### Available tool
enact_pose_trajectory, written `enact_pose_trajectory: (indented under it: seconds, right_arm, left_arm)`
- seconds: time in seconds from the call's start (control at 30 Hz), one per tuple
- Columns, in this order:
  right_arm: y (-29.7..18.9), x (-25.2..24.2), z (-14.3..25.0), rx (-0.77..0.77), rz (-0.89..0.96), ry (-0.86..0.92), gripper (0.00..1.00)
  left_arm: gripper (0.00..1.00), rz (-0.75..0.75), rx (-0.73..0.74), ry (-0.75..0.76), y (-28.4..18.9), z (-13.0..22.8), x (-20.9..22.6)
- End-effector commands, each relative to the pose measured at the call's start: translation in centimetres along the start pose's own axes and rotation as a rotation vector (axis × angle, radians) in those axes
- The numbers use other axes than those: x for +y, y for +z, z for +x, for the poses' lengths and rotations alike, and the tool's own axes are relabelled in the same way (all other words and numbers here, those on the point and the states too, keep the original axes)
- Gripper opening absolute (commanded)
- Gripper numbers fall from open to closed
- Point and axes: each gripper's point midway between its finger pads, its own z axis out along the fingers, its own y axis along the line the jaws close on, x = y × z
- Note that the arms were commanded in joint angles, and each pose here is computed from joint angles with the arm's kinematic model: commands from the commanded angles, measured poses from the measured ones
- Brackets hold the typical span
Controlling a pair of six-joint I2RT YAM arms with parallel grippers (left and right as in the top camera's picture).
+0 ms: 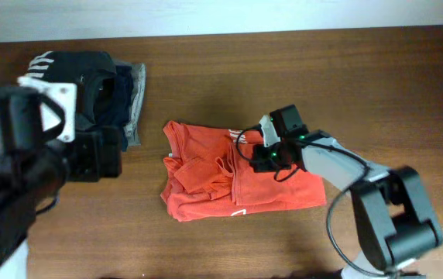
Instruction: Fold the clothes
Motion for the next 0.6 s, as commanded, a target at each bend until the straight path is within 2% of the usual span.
enact_pose_trajectory:
  seconds: [0.0,0.07,0.13,0.23,0.37,0.4,0.43,0.47,0.5,0.53,0.57]
  right_arm:
    - [-0.1,4.0,-4.2,-0.147,-0.206,-0.066,0.04]
    - [-2.3,6.2,-6.3,-0.2,-0.324,-0.099,0.04]
    - [-4.6,6.9,-7.2,-0.223,-0.362,-0.111,0.04]
    - [-9.0,6.9,-7.7,-0.269,-0.341,-0.164,0.05]
    - [-16.1,6.3,-6.7,-0.343,-0.254,-0.196,0.15]
    - [-17.9,6.0,-6.3,-0.368,-0.222,-0.192,0.23]
    - [-20.1,5.5,-5.8,-0.401,-0.182,-0.185,0.36]
    - [-20.9,5.4,-5.6,-0.415,-0.17,-0.183,0.41]
    - [-23.8,5.0,-4.6,-0.461,-0.138,-0.163,0.56]
    - [-25.5,4.9,-3.8,-0.493,-0.125,-0.152,0.62]
    - [-26.7,4.8,-3.1,-0.516,-0.114,-0.149,0.64]
  left_arm:
    - [0.99,0.062,0.132,0.0,3.5,1.1,-1.2]
    - [0.99,0.055,0.242,-0.001,6.4,2.3,-1.2]
    - [0.99,0.052,0.339,-0.003,9.0,3.5,-1.3]
    - [0.99,0.095,0.44,-0.016,13.2,4.8,-2.2]
    - [0.99,0.176,0.563,-0.046,19.3,7.3,-3.7]
    - [0.99,0.201,0.603,-0.058,20.8,8.3,-4.2]
    - [0.99,0.224,0.656,-0.072,22.8,9.7,-4.6]
    - [0.99,0.228,0.671,-0.076,23.4,10.1,-4.7]
    - [0.99,0.243,0.726,-0.089,25.5,11.8,-5.0]
    - [0.99,0.259,0.764,-0.09,27.3,13.3,-5.3]
    - [0.99,0.294,0.788,-0.079,28.5,14.2,-5.7]
